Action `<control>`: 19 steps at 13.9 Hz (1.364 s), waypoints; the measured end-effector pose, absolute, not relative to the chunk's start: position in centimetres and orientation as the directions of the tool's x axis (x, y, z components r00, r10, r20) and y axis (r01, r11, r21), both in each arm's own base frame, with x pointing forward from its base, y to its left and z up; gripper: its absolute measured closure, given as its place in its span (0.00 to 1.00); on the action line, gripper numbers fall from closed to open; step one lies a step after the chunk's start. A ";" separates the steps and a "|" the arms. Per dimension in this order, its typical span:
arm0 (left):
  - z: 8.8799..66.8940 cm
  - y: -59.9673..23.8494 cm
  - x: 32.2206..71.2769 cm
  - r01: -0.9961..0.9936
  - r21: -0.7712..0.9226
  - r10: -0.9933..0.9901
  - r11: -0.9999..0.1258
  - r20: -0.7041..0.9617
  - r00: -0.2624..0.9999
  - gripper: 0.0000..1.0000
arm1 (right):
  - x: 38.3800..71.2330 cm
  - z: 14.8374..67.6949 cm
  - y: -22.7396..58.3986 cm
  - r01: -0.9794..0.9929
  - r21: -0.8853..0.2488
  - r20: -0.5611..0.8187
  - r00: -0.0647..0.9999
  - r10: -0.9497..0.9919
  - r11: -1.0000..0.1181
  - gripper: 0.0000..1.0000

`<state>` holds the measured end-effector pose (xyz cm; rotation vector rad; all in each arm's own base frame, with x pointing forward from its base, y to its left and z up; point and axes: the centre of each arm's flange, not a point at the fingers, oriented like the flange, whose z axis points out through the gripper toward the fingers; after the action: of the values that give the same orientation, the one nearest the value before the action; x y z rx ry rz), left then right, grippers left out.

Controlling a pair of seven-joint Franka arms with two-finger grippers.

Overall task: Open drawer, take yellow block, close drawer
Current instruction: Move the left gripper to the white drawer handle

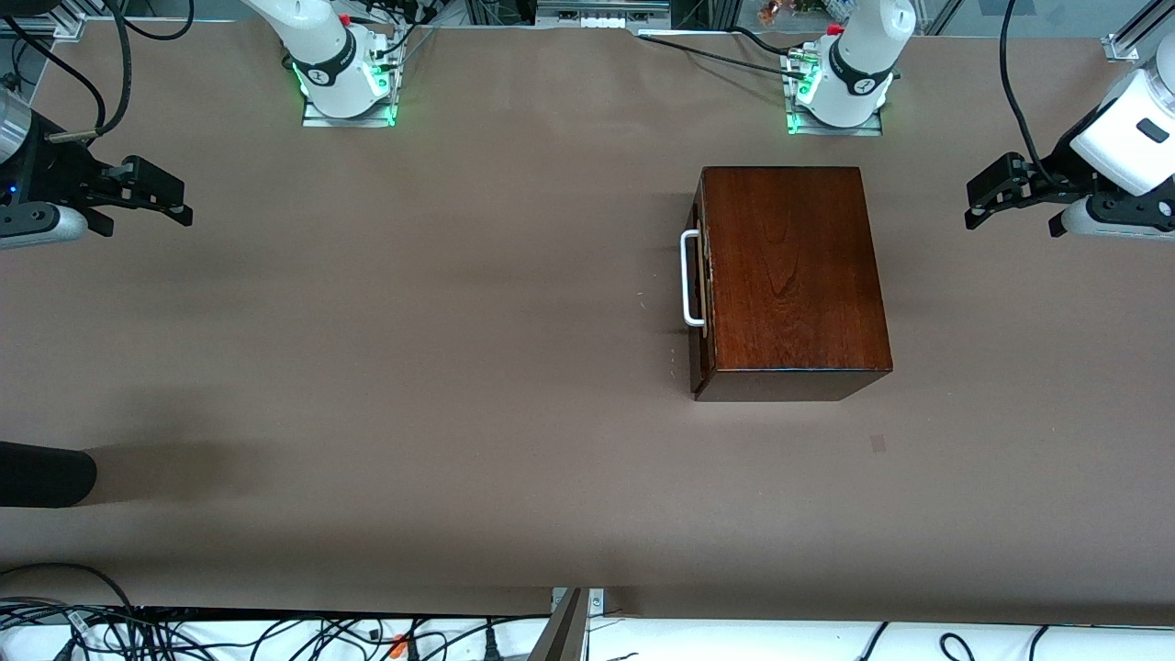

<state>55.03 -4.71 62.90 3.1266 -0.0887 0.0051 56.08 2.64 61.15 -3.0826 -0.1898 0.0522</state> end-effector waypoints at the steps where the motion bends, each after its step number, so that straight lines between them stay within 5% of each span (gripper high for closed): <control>1: 62.9 -4.7 55.0 -0.057 0.014 -0.057 -0.998 0.004 0.998 0.00 | 56.1 61.2 2.7 0.122 -0.055 -0.030 0.992 0.124 -0.991 0.00; 11: 62.9 -5.7 54.9 -0.069 0.014 -0.069 -0.998 0.003 0.998 0.00 | 56.1 61.3 2.8 0.124 -0.055 -0.028 0.992 0.126 -0.991 0.00; 19: 62.5 -24.1 50.2 0.018 0.016 0.018 -1.000 -0.003 1.000 0.00 | 56.1 61.3 2.8 0.125 -0.055 -0.028 0.992 0.127 -0.991 0.00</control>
<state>50.15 -24.10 62.48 3.1253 0.0286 -0.0048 56.07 2.81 61.28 -3.0824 -0.1948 0.0484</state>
